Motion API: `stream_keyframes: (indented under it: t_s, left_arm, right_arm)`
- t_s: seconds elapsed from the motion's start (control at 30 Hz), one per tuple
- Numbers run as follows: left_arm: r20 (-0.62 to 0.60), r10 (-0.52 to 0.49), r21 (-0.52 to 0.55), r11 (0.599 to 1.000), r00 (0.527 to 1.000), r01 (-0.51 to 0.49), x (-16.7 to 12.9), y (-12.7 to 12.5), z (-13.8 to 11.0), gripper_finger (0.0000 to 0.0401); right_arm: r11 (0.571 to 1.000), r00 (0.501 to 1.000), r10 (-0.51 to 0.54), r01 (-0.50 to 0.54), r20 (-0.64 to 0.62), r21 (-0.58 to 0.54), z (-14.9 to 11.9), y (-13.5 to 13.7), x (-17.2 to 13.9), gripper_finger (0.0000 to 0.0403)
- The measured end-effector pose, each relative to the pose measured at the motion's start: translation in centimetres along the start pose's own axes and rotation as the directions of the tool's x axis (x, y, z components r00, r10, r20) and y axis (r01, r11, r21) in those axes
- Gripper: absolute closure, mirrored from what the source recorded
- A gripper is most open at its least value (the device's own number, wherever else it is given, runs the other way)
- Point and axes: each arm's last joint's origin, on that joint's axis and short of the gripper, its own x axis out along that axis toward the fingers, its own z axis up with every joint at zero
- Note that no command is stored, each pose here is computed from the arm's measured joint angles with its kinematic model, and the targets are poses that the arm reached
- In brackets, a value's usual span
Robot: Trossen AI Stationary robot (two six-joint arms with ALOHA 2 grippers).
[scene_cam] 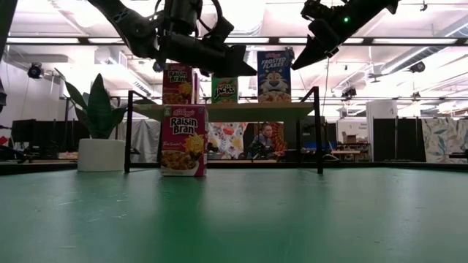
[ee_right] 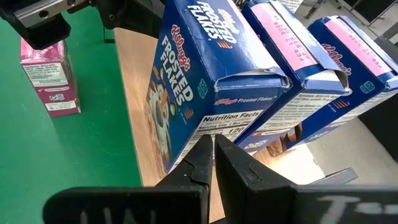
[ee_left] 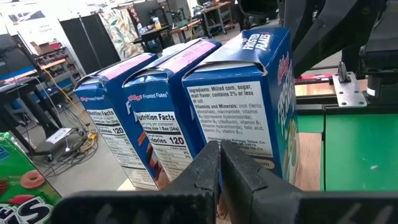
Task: Stack cereal on shelf
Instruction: Put the blue cereal box on the shelf aligned with the other blue cereal boxes, then put the right green cereal box on the shelf aligned with the other green cereal box
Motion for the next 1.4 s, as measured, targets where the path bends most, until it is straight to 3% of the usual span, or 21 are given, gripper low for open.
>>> stream_keyframes:
  t_s: [0.2,0.37,0.53,0.8,0.93,1.13,1.27,1.4]
  left_arm:
    - [-0.041,0.022,-0.004,1.0,0.999,-0.022,-0.6,0.1,0.5,0.0401]
    - [-0.075,-0.026,-0.015,1.0,0.997,0.025,-2.2,-0.7,1.9,0.0401]
    - [-0.038,-0.102,0.003,0.995,0.994,0.102,-4.9,-2.2,4.3,0.0401]
    - [0.068,-0.271,0.066,0.962,0.96,0.266,-11.6,-5.1,7.3,0.0401]
    - [0.076,-0.362,0.087,0.931,0.929,0.355,-15.0,-6.0,7.8,0.0401]
    - [0.101,-0.447,0.08,0.894,0.889,0.441,-18.2,-6.5,8.2,0.0401]
    - [0.108,-0.465,0.083,0.885,0.878,0.458,-19.0,-6.5,8.0,0.0401]
    - [0.088,-0.469,0.074,0.883,0.879,0.464,-19.2,-6.5,7.6,0.0401]
  right_arm:
    - [0.999,0.999,-0.034,0.034,0.001,0.041,0.0,-0.2,-0.8,0.0394]
    - [0.991,0.999,-0.046,0.043,0.025,0.129,0.2,-0.2,-2.7,0.0394]
    - [0.975,0.997,0.022,-0.039,0.078,0.218,0.5,1.1,-4.7,0.0394]
    - [0.939,0.965,0.23,-0.255,0.13,0.23,1.0,6.5,-6.8,0.0394]
    - [0.879,0.932,0.329,-0.36,0.151,0.312,1.3,8.5,-8.2,0.0394]
    - [0.707,0.83,0.536,-0.541,0.154,0.455,3.7,10.3,-9.5,0.0394]
    - [0.692,0.824,0.567,-0.469,-0.009,0.549,5.4,10.6,-9.7,0.0394]
    - [0.722,0.771,0.536,-0.206,-0.345,0.661,5.2,10.7,-9.7,0.0394]
